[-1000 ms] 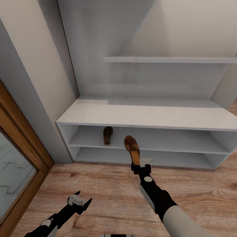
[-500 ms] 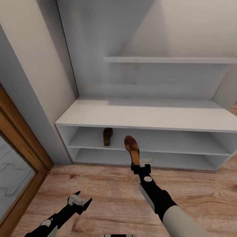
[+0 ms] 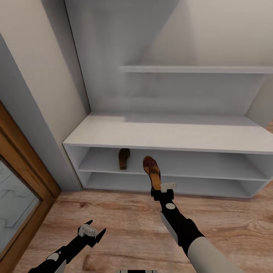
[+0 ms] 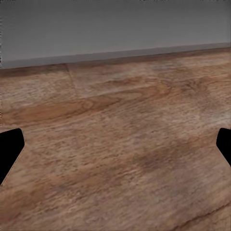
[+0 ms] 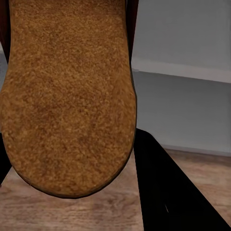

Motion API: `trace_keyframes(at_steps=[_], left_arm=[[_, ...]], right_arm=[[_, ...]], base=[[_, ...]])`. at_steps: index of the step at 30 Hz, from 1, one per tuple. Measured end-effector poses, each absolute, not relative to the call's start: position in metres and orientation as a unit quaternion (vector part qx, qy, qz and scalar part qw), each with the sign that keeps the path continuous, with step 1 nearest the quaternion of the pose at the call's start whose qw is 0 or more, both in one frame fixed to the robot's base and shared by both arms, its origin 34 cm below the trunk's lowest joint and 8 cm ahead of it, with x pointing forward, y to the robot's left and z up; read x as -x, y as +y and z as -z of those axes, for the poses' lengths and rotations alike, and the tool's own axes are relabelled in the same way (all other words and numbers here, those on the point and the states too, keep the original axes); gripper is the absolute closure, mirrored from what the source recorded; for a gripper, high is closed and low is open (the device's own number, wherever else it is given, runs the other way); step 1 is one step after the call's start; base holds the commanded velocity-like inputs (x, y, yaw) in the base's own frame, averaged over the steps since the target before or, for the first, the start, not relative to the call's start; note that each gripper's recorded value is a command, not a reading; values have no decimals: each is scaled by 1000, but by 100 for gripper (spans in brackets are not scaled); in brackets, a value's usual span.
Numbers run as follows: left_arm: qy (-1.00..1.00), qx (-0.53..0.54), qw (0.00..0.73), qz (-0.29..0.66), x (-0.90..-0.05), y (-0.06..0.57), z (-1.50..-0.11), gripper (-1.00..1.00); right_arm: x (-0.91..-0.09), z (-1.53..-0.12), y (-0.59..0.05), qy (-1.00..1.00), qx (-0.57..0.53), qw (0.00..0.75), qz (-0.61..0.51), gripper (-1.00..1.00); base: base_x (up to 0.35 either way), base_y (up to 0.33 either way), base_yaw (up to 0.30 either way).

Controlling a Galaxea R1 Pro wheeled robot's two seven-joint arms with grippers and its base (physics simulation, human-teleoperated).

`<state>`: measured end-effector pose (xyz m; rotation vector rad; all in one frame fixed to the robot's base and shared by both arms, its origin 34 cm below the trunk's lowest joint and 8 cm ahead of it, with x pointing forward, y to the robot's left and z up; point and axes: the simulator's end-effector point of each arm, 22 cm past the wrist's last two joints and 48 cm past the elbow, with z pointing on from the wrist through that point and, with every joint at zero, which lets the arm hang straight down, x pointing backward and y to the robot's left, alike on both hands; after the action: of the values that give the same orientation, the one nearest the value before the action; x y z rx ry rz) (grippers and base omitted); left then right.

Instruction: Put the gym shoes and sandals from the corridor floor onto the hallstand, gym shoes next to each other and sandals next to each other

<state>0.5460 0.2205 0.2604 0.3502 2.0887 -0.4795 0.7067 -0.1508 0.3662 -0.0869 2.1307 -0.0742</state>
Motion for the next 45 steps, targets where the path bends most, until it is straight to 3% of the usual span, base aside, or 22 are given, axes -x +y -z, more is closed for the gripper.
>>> trace_keyframes(at_steps=[45], left_arm=[[852, -143, 464, 195, -544, 221, -259, -100]], right_arm=[[-705, -363, -152, 876, 35, 479, 31, 100]], base=[[49, 50, 0]])
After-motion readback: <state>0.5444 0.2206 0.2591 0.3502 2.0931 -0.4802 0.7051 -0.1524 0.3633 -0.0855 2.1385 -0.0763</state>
